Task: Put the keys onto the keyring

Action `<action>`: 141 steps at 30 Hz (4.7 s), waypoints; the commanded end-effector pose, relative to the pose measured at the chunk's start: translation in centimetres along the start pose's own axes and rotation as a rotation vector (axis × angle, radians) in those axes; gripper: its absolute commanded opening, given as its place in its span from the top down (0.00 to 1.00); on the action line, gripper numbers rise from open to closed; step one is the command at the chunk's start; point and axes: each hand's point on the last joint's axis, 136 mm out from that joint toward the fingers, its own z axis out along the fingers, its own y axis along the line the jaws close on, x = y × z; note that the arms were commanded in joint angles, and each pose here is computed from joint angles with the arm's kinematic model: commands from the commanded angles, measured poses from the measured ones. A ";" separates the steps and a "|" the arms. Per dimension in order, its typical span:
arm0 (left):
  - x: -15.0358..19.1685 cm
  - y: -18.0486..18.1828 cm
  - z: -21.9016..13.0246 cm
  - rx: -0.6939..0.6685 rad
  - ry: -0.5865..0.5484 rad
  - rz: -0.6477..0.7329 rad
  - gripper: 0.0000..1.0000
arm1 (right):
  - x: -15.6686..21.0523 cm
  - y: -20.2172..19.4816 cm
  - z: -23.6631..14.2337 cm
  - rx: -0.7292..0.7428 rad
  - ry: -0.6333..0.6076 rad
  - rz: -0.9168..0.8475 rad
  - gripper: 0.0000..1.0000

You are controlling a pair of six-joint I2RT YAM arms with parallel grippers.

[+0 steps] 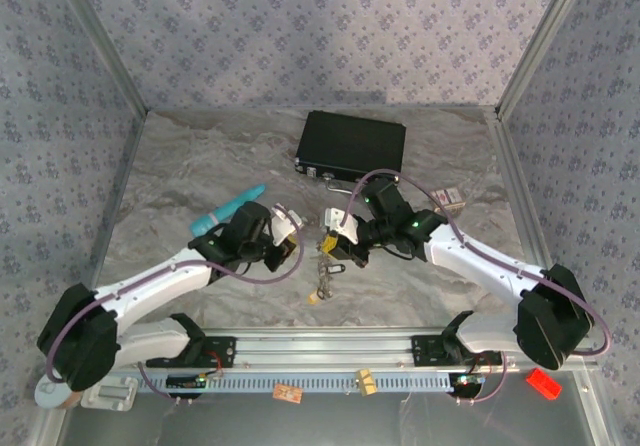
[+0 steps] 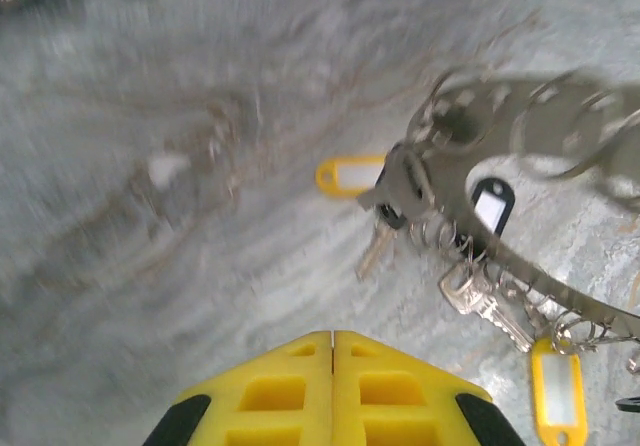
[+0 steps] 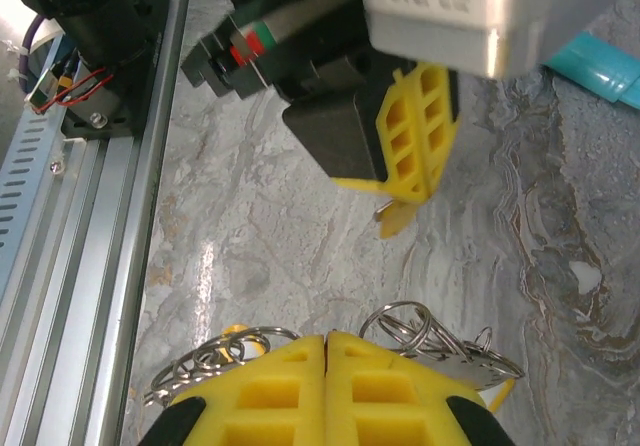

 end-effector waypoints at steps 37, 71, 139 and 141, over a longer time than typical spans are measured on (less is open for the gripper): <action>-4.1 -7.5 -4.4 0.354 -0.303 0.268 0.65 | -1.0 1.1 -0.4 -0.032 -0.077 -0.034 1.00; -4.6 -9.0 -2.9 0.447 -0.332 0.313 0.87 | -1.7 1.5 0.5 -0.052 -0.102 -0.036 1.00; 2.3 4.4 -7.6 -0.279 -0.247 -0.629 0.13 | 0.0 2.2 0.9 -0.040 -0.009 -0.139 1.00; 4.6 4.8 -7.2 -0.321 -0.169 -0.776 0.15 | 0.0 2.2 0.9 -0.039 -0.013 -0.139 1.00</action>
